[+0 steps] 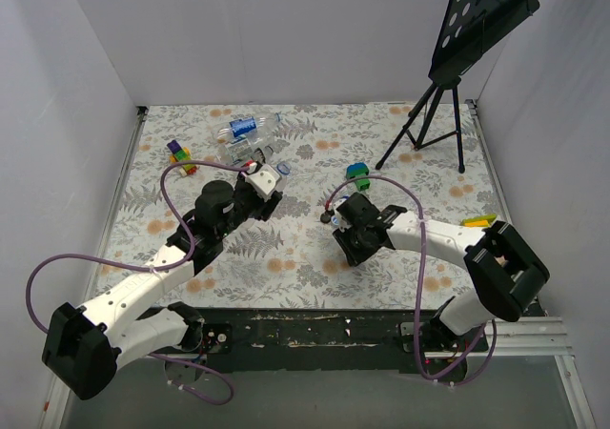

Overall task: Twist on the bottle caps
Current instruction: Adjust the bottle cap at the center of the board.

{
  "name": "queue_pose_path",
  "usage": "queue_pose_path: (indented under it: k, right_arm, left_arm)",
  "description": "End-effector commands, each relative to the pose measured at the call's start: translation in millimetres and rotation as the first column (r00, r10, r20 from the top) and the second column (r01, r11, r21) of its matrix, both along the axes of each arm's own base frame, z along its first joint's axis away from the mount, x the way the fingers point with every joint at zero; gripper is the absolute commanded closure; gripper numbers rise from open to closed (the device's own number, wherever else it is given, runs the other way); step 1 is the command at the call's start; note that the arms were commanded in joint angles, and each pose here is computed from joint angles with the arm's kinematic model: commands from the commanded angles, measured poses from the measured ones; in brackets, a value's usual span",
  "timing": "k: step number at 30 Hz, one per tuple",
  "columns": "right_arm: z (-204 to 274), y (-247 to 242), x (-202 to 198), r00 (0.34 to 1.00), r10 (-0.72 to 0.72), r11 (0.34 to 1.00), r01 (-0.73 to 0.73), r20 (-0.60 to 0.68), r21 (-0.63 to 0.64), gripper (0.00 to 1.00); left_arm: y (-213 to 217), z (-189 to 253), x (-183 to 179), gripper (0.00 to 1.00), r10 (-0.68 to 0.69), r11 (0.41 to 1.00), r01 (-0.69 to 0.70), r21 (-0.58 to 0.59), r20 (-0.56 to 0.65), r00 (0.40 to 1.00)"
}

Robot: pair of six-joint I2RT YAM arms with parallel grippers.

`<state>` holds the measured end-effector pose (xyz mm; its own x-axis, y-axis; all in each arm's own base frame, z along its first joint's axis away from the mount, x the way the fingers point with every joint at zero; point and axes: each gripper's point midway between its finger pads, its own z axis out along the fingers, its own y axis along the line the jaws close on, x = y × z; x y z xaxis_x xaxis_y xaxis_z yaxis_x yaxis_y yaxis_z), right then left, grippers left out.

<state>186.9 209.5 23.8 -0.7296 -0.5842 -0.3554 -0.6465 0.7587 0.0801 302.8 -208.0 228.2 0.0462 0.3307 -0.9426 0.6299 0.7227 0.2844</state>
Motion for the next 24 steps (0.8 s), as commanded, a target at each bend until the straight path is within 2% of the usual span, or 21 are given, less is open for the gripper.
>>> queue_pose_path:
  k: [1,5,8,15,24]
  right_arm:
    - [1,3,13,0.997,-0.013,0.999,0.016,0.073,-0.048,0.85]
    - [5,2,12,0.997,-0.001,0.997,0.006,0.076,-0.073,0.57]
    - [10,4,13,0.997,0.009,0.997,-0.004,0.077,-0.076,0.49]
    - [14,7,14,0.997,0.029,0.995,-0.022,0.07,-0.101,0.44]
    - [12,11,14,0.997,0.046,0.991,-0.038,0.057,-0.131,0.5]
  left_arm:
    - [5,18,1,0.96,0.026,0.999,-0.024,-0.036,0.051,0.998]
    - [4,19,0,0.96,0.022,0.999,-0.02,-0.039,0.055,0.998]
    - [4,17,0,0.96,0.022,0.999,-0.02,-0.036,0.05,0.999]
    - [5,19,0,0.96,0.023,0.999,-0.021,-0.038,0.054,0.998]
    - [5,19,0,0.96,0.023,0.999,-0.021,-0.038,0.054,0.998]
